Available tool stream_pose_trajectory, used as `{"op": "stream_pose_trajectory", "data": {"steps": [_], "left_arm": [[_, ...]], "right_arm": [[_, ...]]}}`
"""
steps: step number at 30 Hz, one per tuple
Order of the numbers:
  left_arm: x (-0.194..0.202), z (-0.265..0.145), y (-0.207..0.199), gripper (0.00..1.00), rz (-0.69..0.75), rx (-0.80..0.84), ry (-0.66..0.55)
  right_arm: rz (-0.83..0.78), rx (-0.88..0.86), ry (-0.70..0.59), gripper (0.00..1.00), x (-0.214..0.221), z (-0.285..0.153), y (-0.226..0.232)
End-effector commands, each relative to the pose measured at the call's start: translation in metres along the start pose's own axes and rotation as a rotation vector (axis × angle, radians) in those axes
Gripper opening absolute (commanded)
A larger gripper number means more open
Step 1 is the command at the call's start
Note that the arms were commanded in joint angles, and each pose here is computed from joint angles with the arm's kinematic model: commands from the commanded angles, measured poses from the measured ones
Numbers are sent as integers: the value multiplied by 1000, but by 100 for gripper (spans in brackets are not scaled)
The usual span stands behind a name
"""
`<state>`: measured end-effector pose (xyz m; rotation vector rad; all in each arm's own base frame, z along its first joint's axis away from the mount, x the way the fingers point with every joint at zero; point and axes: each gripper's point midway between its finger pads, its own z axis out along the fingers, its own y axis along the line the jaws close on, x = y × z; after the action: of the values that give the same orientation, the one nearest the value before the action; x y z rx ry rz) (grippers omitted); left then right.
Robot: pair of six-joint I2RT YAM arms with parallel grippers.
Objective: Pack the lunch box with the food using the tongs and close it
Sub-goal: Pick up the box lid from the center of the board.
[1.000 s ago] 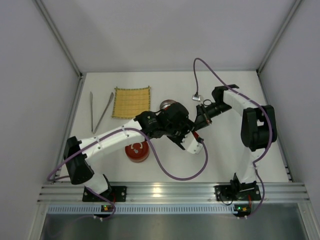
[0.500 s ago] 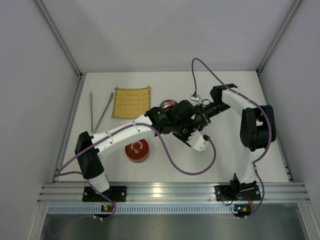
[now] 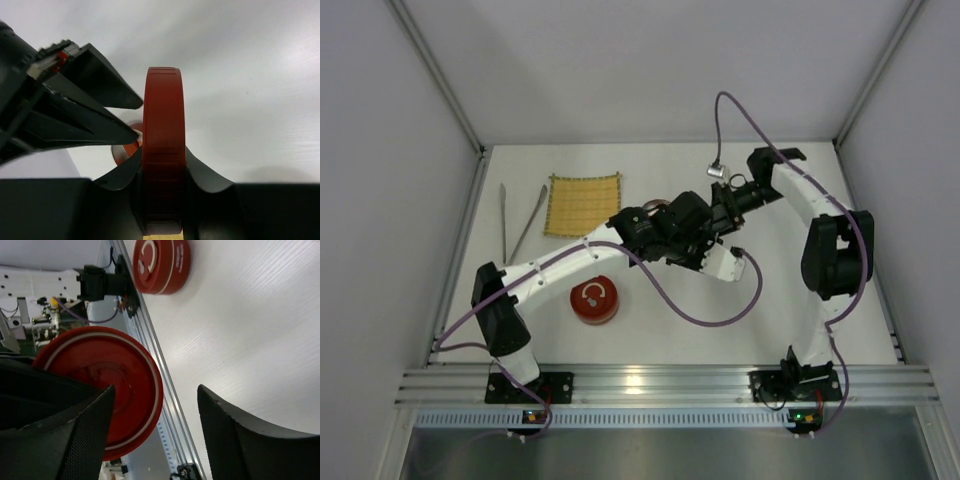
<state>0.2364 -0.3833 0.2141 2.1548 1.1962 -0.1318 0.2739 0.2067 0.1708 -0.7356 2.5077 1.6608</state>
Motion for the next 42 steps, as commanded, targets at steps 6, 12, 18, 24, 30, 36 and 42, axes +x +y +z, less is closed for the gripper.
{"op": "stream_pose_trajectory", "data": {"steps": [6, 12, 18, 24, 30, 36, 42], "left_arm": [[47, -125, 119, 0, -970, -601, -235], [107, -179, 140, 0, -1473, -783, -443], [87, -168, 135, 0, -1675, -541, -666], [81, -163, 134, 0, -1670, -478, -727], [82, -159, 136, 0, -1607, -488, -716], [85, -153, 133, 0, -1557, -513, -674], [93, -149, 134, 0, -1555, -562, -630]], "right_arm": [[-101, 165, -446, 82, -100, -131, 20], [-197, 151, -684, 99, -127, -116, 77], [-344, 139, -709, 99, -156, -75, 131], [-298, -31, -767, 97, -173, -49, 163], [-228, -114, -734, 93, -173, -24, 168], [-167, -135, -691, 91, -167, -4, 158], [-163, -154, -656, 88, -163, 14, 164]]}}
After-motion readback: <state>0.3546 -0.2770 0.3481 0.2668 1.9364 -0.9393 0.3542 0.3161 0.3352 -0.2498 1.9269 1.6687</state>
